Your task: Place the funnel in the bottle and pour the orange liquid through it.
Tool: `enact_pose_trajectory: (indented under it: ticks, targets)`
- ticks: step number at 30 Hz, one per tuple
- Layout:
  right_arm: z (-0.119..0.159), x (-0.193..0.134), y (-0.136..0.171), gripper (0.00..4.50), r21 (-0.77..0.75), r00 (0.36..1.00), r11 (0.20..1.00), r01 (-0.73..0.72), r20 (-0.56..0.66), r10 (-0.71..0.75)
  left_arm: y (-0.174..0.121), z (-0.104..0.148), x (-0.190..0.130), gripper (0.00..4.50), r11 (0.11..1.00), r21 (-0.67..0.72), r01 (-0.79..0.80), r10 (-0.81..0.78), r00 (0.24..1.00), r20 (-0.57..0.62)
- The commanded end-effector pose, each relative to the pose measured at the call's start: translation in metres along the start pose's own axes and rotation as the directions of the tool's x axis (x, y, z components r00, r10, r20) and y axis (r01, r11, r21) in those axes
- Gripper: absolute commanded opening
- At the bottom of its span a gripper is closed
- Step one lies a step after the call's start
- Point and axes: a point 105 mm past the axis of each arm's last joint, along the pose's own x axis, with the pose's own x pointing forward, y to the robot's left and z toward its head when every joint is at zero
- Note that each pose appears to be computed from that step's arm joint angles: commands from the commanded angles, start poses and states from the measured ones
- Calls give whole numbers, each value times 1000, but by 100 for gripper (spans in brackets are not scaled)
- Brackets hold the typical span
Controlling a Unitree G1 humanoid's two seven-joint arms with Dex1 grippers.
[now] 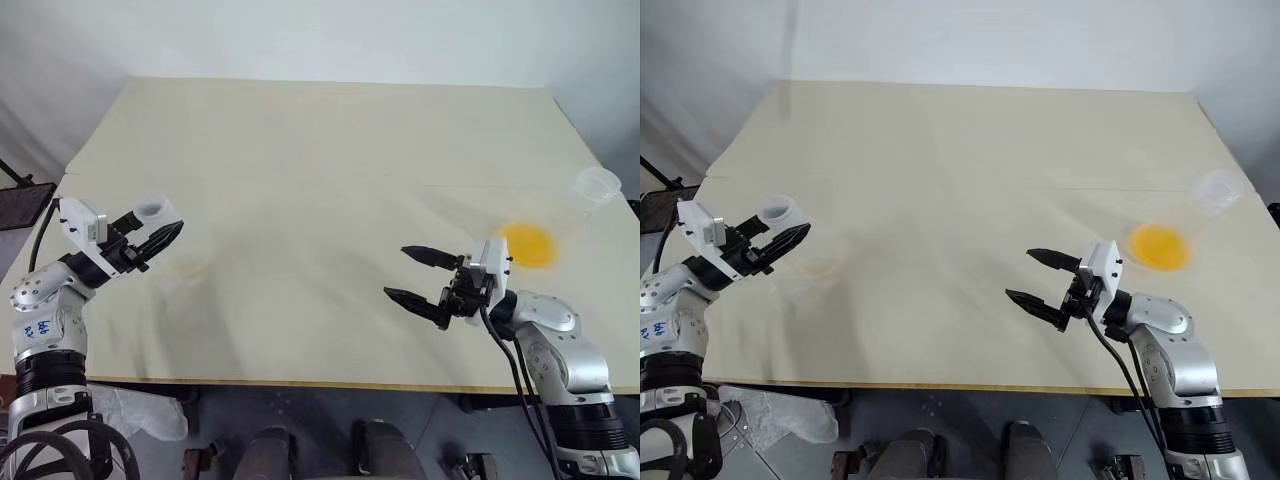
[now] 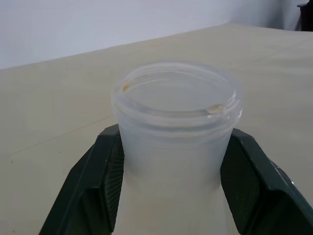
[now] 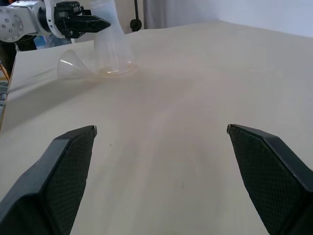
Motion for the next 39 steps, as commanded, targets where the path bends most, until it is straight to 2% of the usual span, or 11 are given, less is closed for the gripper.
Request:
enact_pose_trajectory:
  ticks: [1,6,11,16,22,30,39]
  targets:
    - [16,-6,-6,450,-56,1000,998,13,26,-12,-11,43,30,241,989,86,120,-127,988,83]
    - [19,-11,-13,450,-67,999,997,34,18,-33,-37,64,70,241,952,87,295,-304,945,118]
    - [23,-29,-17,450,-60,998,997,57,-4,-57,-75,79,110,241,880,77,469,-475,865,163]
    - [24,-52,-23,450,-67,993,992,106,-50,-110,-115,77,144,241,802,31,596,-591,787,173]
    - [30,-85,-31,450,-117,970,970,214,-95,-225,-178,76,182,241,685,13,729,-712,665,223]
    - [33,-108,-29,450,-142,938,941,308,-120,-326,-228,54,210,241,649,-8,760,-752,644,143]
    - [36,-105,-18,450,-149,925,926,347,-110,-364,-259,35,227,241,653,24,757,-756,650,79]
